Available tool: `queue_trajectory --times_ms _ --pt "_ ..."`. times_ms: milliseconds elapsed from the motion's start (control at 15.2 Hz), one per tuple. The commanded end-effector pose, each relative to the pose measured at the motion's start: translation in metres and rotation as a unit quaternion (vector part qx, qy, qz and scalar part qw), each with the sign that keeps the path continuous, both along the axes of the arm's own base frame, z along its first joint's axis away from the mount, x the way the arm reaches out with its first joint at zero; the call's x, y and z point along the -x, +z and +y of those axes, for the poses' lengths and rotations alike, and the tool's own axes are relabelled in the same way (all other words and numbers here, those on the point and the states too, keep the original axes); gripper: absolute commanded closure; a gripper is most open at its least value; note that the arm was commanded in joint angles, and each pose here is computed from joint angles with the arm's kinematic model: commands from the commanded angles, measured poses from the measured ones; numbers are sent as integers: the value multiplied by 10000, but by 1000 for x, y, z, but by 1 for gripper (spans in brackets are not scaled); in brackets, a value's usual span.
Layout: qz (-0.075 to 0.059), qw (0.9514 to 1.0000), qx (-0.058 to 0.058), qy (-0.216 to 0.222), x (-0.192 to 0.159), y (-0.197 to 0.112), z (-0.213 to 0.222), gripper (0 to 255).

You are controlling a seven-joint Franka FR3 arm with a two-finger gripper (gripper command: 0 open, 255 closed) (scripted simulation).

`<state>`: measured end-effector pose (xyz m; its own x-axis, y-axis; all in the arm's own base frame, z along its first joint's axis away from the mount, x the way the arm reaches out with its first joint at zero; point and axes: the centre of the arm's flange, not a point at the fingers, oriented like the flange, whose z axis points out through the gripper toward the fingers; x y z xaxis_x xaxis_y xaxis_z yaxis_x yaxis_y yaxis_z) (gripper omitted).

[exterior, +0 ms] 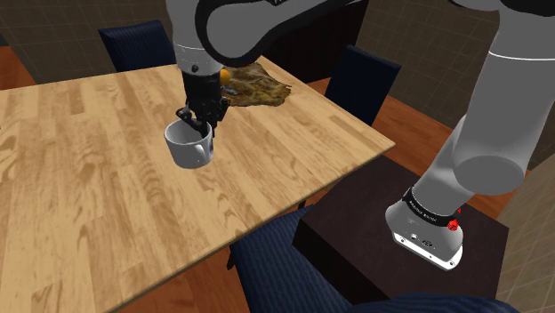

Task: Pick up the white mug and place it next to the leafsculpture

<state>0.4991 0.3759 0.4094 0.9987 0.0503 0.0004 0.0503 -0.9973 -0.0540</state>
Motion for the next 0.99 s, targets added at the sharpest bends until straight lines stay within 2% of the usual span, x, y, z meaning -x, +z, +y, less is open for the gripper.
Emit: queue_trajectory --times_ms 0,858,924 --pt "0 10000 0 1 0 11 1 255" --pt "0 10000 0 1 0 77 1 255" --pt "0 10000 0 1 -11 77 -7 255"
